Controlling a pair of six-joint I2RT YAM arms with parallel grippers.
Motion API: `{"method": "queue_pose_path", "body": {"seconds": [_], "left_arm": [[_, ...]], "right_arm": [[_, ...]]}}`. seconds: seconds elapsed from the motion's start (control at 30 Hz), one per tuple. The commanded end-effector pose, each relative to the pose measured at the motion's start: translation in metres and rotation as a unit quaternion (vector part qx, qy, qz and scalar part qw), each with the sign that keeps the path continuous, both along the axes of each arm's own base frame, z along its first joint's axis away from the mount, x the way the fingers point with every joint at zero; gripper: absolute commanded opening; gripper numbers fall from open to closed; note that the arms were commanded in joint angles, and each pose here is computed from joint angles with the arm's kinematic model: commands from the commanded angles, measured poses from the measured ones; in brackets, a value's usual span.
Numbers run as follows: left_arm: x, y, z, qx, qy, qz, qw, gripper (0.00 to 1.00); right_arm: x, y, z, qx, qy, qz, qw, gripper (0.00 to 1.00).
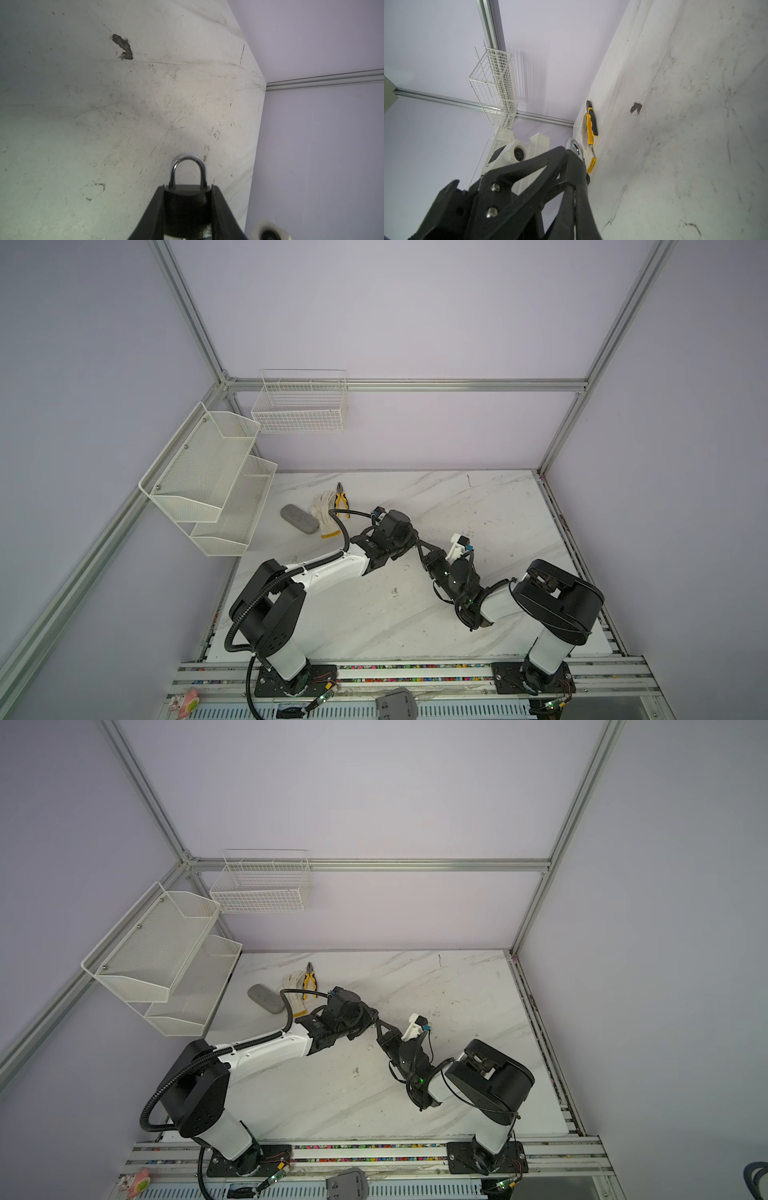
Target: Unlock with the key
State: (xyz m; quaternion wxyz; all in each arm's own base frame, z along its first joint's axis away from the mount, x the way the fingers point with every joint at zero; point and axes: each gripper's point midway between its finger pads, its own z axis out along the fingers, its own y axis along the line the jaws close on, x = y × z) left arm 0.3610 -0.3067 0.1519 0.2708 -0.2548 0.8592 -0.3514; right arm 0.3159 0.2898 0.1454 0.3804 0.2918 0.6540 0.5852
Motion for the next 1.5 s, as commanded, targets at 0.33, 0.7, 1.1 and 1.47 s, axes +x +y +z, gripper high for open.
{"method": "queue_pose_path", "body": {"seconds": [0.33,0.7,1.1,1.47], "left_arm": [[0.000,-0.032,0.099,-0.100,-0.130,-0.050,0.985,0.00],[0.004,0.039,0.048,0.076,-0.069,-0.050,0.993,0.00],[-0.026,0.060,0.011,0.322,-0.070,-0.189,0.925,0.00],[-0.061,0.028,0.076,0.427,-0.398,-0.265,0.767,0.00]], "right_arm": [[-0.019,0.009,0.029,0.134,0.007,0.054,0.990,0.00],[-0.001,-0.059,0.039,-0.107,-0.029,-0.019,0.994,0.42],[0.028,-0.045,0.056,-0.373,-0.048,0.032,0.926,0.42],[0.024,-0.016,0.082,-0.308,-0.005,0.260,0.915,0.52]]}}
